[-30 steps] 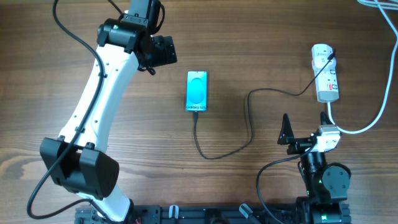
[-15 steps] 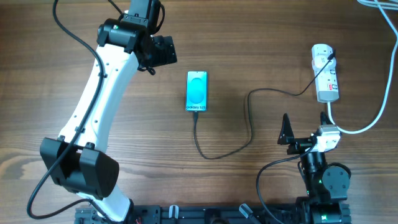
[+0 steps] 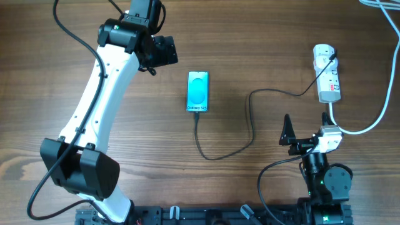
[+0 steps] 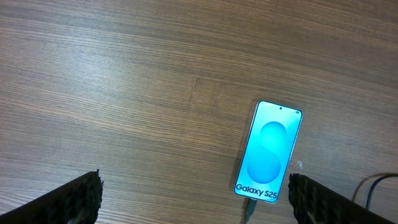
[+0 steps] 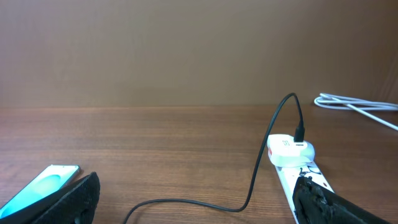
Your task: Plug charger to phone and switch on socket
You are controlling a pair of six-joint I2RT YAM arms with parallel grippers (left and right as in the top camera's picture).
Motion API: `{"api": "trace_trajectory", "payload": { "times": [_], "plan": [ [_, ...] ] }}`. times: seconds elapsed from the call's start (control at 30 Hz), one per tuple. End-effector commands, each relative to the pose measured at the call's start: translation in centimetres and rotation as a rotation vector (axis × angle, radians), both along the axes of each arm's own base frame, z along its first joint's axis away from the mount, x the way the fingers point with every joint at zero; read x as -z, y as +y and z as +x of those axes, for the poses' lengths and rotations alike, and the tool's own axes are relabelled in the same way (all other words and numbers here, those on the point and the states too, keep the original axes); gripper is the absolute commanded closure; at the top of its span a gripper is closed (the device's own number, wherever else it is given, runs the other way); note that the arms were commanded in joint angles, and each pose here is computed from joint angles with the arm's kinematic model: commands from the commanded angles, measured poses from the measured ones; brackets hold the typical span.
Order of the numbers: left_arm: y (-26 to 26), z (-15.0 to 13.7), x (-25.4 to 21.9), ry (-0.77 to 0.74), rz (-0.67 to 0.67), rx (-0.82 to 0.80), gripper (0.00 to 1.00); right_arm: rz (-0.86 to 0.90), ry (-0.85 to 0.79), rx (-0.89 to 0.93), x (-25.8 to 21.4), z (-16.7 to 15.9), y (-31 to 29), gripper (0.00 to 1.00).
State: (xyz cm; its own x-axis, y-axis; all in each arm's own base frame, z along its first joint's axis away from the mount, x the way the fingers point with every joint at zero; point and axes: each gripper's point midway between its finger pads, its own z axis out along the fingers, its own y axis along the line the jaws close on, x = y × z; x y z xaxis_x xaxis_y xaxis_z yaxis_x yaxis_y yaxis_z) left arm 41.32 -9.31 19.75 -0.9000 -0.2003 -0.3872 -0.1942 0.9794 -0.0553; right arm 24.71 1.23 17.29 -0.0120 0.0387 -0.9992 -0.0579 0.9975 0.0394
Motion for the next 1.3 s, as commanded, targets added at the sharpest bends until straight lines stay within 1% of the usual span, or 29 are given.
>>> {"api": "trace_trajectory", "payload": {
  "times": [0.0,0.93,1.0,1.07,1.27],
  "plan": [
    [0.3,0.1,0.5,0.008,0.006,-0.019,0.0,-0.012,-0.014,0.0,-0.3,-0.1,0.0,0.01],
    [0.1,-0.1,0.0,-0.002,0.005,-0.011,0.0,-0.013,-0.014,0.0,-0.3,-0.1,0.0,0.0],
    [0.4,-0.5,-0.6,-0.009,0.012,-0.013,0.0,-0.012,-0.014,0.0,-0.3,-0.1,0.0,0.0],
    [0.7,-1.8,-1.7,-0.002,0.014,-0.013,0.0,-0.012,-0.014,0.0,-0.3,-0.1,0.0,0.0],
    [1.3,-4.0,-5.6,-0.075,-0.012,-0.015,0.0,-0.013,-0.014,0.0,-0.3,-0.1,0.0,0.0]
  ]
}}
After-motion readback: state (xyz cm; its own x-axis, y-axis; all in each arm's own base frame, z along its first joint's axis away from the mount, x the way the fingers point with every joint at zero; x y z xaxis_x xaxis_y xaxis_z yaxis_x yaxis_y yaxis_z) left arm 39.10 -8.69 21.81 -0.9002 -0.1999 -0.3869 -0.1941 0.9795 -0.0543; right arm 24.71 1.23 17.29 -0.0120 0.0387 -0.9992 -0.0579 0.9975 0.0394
